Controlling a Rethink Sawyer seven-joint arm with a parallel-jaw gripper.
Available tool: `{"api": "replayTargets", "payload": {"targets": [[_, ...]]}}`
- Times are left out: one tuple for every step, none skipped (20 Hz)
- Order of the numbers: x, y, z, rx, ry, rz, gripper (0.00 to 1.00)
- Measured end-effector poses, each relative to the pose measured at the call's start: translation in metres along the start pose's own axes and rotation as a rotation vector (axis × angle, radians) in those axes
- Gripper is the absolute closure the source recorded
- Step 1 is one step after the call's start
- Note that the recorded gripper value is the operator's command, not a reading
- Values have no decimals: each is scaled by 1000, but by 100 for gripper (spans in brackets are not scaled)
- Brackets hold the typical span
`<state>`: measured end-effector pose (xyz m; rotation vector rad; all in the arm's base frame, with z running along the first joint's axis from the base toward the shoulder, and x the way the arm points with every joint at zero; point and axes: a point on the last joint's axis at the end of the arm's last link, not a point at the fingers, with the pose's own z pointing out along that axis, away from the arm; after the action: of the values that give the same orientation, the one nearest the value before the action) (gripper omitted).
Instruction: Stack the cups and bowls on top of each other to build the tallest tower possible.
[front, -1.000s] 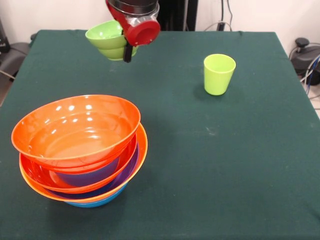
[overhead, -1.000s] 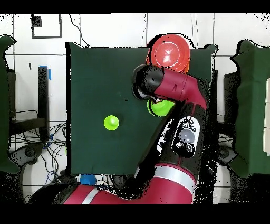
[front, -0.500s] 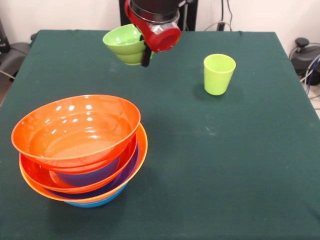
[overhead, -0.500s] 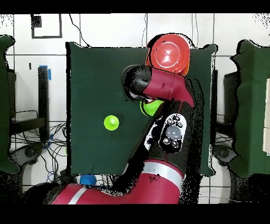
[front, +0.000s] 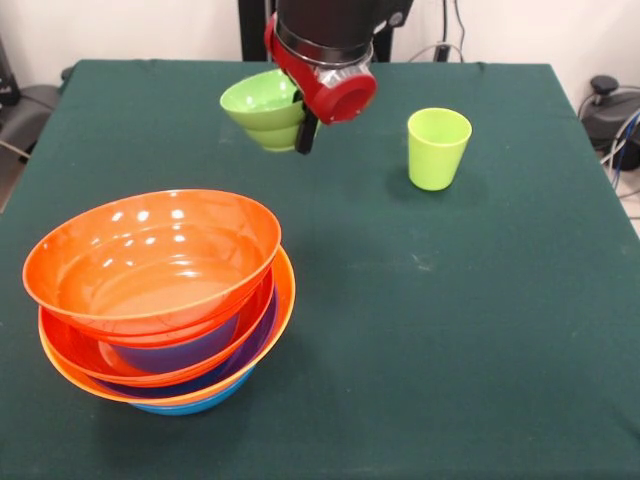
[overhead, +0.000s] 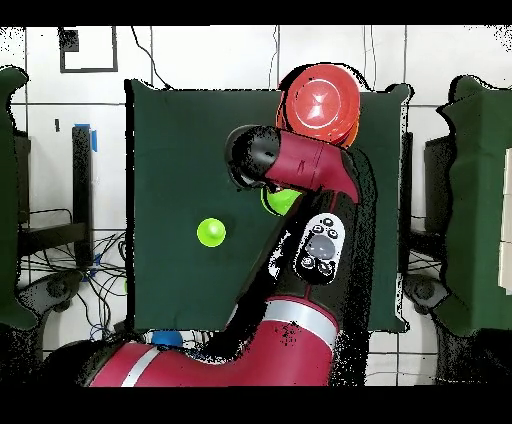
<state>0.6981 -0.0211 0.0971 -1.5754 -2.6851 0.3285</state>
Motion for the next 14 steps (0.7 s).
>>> {"api": "replayTargets", "payload": {"targets": [[-2, 3, 4, -19, -16, 4, 100], [-2, 4, 7, -29, -25, 6, 100], [-3, 5, 9, -36, -32, 7, 100], [-3, 5, 11, -41, -37, 8, 100], [-3, 5, 13, -50, -46, 9, 100], [-4, 6, 17, -61, -58, 10, 100], [-4, 5, 19, -63, -61, 11, 100], [-4, 5, 20, -66, -64, 11, 100], [-3, 5, 23, -70, -69, 12, 100], [-3, 5, 26, -72, -71, 13, 100], [-2, 5, 29, -73, -73, 14, 100], [-2, 4, 32, -74, -75, 15, 100], [-1, 3, 34, -74, -74, 16, 100], [0, 2, 36, -72, -71, 19, 100]]}}
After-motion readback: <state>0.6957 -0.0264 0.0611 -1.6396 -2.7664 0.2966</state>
